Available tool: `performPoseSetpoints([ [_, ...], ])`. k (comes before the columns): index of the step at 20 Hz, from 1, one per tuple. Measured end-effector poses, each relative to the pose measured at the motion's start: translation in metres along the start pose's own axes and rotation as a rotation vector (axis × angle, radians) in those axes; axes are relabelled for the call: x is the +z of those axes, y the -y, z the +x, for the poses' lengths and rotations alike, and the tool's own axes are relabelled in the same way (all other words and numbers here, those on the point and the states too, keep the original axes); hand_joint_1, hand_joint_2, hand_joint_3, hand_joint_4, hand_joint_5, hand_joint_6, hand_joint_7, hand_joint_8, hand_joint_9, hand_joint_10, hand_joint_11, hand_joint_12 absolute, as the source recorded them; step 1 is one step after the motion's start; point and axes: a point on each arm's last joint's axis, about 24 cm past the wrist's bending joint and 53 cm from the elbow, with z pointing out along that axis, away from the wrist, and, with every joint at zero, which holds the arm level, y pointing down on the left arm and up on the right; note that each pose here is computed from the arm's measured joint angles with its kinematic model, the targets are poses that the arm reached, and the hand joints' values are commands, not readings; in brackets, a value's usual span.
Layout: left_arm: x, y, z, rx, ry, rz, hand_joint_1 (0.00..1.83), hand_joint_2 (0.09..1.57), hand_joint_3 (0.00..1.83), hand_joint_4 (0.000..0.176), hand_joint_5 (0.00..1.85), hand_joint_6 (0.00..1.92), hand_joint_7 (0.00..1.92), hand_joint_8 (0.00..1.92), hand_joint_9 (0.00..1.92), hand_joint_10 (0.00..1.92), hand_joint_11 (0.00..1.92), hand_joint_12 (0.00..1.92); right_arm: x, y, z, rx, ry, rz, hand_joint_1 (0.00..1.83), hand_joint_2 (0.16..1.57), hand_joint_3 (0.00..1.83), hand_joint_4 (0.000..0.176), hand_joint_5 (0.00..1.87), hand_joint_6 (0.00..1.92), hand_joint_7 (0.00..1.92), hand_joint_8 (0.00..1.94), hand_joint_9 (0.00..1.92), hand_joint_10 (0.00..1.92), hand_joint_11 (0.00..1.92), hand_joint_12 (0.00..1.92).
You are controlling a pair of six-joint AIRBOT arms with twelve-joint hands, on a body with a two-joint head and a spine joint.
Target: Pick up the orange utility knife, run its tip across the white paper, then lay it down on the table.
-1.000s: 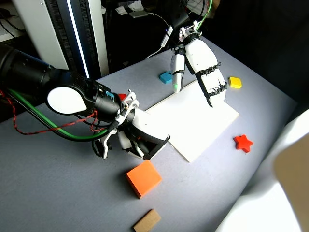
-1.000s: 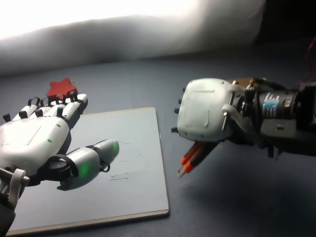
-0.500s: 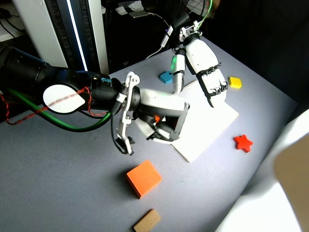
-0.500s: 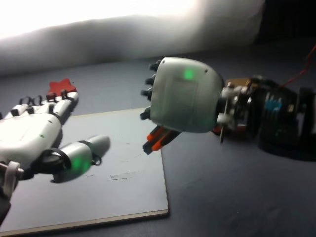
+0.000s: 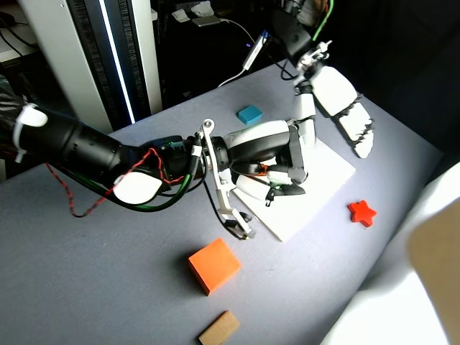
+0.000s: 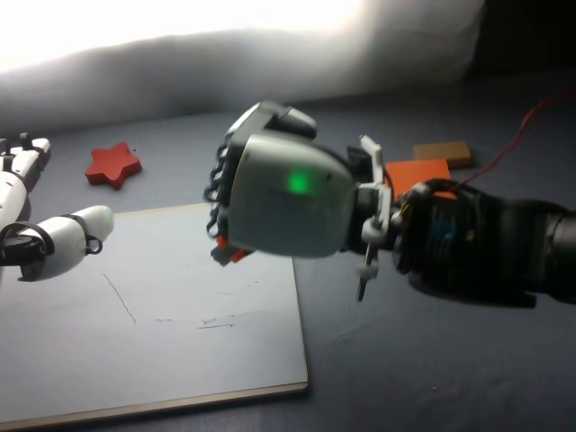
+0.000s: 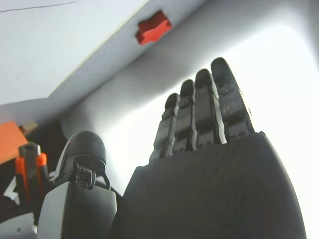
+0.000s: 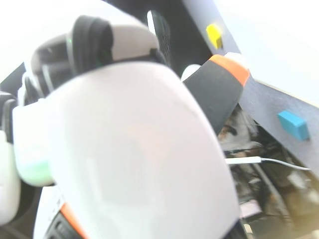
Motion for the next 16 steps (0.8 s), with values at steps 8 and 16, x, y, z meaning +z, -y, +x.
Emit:
performPoseSetpoints([
  [8,0.009,-0.020,-0.011,0.027,0.015,-0.037,0.00,1.28,0.00,0.013,0.00,0.00,0.07,0.00,0.09,0.00,0.00,0.41,0.012,-0.030,0.005,-0.204,0.149,-0.082,1.52,1.04,0.50,0.176,1.34,1.92,1.52,1.94,1.66,1.92,1.72,1.92],
  [16,0.010,-0.022,-0.012,0.028,0.017,-0.039,0.00,1.28,0.00,0.000,0.01,0.00,0.07,0.00,0.10,0.01,0.00,0.58,0.024,-0.054,0.029,-0.283,0.168,-0.117,1.43,1.04,0.56,0.176,1.34,1.92,1.52,1.94,1.68,1.92,1.76,1.92],
])
